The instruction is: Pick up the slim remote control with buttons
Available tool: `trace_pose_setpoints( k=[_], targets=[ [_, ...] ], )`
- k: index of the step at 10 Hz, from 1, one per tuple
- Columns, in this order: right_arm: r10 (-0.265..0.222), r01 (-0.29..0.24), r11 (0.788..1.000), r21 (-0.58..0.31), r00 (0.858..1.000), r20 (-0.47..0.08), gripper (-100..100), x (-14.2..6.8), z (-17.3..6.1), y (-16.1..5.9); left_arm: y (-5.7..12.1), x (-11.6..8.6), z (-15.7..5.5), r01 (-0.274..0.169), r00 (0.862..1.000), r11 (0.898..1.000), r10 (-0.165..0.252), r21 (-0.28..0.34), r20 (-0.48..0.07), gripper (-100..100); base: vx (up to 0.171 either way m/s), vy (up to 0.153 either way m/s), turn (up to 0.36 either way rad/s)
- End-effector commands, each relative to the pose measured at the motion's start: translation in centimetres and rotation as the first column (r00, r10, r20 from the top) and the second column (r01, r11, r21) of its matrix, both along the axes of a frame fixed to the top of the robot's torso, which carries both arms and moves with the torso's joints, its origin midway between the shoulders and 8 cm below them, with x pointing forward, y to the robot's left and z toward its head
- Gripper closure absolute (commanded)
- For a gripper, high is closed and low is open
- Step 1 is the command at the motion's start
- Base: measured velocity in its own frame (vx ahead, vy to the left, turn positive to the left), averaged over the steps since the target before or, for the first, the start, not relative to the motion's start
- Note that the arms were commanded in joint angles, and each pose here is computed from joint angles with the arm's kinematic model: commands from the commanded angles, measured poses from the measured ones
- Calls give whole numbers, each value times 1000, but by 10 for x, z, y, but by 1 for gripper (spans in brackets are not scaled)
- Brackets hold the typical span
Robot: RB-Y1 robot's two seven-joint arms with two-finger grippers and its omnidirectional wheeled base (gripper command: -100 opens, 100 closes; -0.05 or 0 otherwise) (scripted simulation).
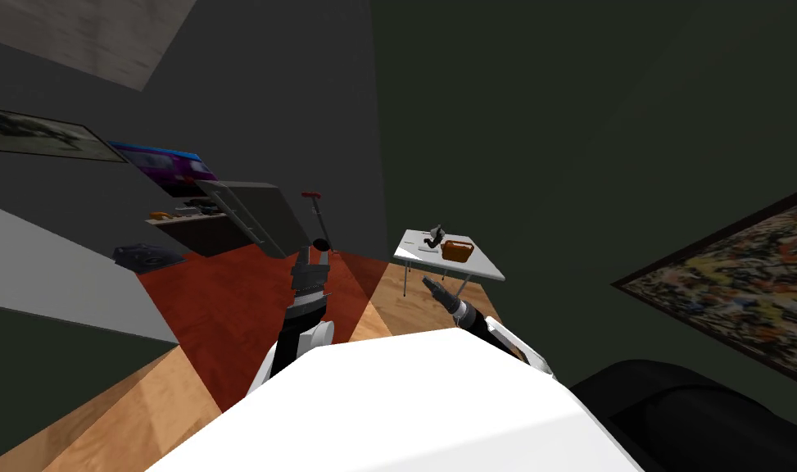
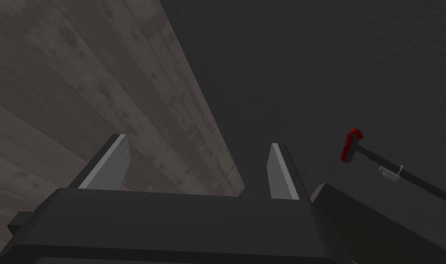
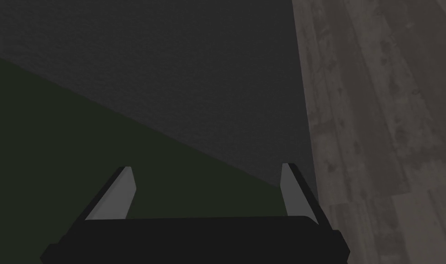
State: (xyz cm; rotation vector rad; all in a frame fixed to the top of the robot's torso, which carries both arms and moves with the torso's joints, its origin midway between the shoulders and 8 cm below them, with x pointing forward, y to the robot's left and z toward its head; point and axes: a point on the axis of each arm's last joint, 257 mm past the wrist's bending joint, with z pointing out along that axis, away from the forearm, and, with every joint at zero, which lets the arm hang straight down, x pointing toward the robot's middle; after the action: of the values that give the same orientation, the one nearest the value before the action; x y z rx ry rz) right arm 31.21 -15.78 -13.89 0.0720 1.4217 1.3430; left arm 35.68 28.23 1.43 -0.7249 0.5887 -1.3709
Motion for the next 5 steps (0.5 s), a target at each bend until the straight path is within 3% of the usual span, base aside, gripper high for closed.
trace_pose_setpoints(
  k=[1, 2, 3, 4, 5],
  targets=[
    [24, -25, 998, -58, 999, -26, -100, -2, -21, -4, 0, 0, 0, 0, 1000, 1000, 0, 0, 0, 0, -24, 59, 55],
    [24, -25, 998, -58, 999, -26, -100, -2, -21, -4, 0, 0, 0, 0, 1000, 1000, 0, 0, 0, 0, -10, 18, -12],
    [48, -56, 990, -127, 997, -67, -100, -8, -48, -7, 0, 0, 0, 0, 1000, 1000, 0, 0, 0, 0, -12, 36, 104],
    [54, -63, 988, -140, 996, -70, -100, -9, -49, -8, 0, 0, 0, 0, 1000, 1000, 0, 0, 0, 0, -7, 42, 83],
    [73, -94, 975, -201, 991, -109, -100, -17, -74, -12, 0, 0, 0, 0, 1000, 1000, 0, 0, 0, 0, -12, 75, 157]
  ],
)
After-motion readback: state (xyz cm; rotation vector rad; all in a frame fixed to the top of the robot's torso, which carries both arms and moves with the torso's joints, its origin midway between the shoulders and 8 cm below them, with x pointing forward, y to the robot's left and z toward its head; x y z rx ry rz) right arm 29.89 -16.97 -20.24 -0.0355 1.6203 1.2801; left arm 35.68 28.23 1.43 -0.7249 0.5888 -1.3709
